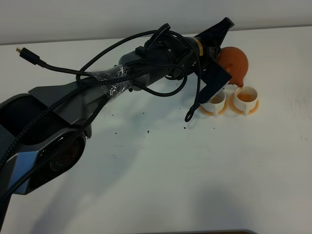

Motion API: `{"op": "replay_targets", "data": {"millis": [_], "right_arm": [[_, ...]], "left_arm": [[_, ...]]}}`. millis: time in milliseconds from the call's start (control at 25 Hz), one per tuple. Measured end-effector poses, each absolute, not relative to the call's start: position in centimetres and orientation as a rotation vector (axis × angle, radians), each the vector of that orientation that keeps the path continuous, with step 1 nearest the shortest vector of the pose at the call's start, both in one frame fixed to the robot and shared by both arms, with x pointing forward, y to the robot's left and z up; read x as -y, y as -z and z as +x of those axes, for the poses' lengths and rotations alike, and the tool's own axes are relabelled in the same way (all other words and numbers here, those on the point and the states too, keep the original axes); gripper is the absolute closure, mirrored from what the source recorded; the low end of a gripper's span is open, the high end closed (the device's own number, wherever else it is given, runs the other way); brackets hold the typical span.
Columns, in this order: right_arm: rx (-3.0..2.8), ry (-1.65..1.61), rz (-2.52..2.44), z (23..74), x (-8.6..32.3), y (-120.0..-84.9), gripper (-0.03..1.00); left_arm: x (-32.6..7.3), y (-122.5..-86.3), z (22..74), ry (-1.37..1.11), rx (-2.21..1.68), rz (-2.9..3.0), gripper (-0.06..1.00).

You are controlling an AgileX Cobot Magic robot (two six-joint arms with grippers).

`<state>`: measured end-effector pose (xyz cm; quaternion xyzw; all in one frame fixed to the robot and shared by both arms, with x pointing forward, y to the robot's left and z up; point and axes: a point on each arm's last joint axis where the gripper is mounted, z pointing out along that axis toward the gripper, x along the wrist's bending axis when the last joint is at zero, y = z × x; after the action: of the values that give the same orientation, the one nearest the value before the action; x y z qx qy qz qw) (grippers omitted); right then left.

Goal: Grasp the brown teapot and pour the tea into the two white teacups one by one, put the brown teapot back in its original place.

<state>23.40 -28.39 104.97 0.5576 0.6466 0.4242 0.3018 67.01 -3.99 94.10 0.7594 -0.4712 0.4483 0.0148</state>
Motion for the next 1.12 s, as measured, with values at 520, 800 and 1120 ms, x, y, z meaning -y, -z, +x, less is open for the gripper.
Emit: {"op": "replay_targets", "data": {"millis": [520,800,1120], "right_arm": [[-1.715,-1.124,1.479,23.4,28.4,-105.0,0.73],[-1.715,-1.124,1.479,23.4,28.4,-105.0,0.73],[-1.715,-1.124,1.479,23.4,28.4,-105.0,0.73]], "left_arm": [[4.6,-93.9,67.1,-1.465,1.490,2.295,0.84],[4.8,-92.9,67.2,-1.473,1.511,2.277,0.84],[4.9,-93.1,67.3,-1.508,1.533,2.244,0.84]]}}
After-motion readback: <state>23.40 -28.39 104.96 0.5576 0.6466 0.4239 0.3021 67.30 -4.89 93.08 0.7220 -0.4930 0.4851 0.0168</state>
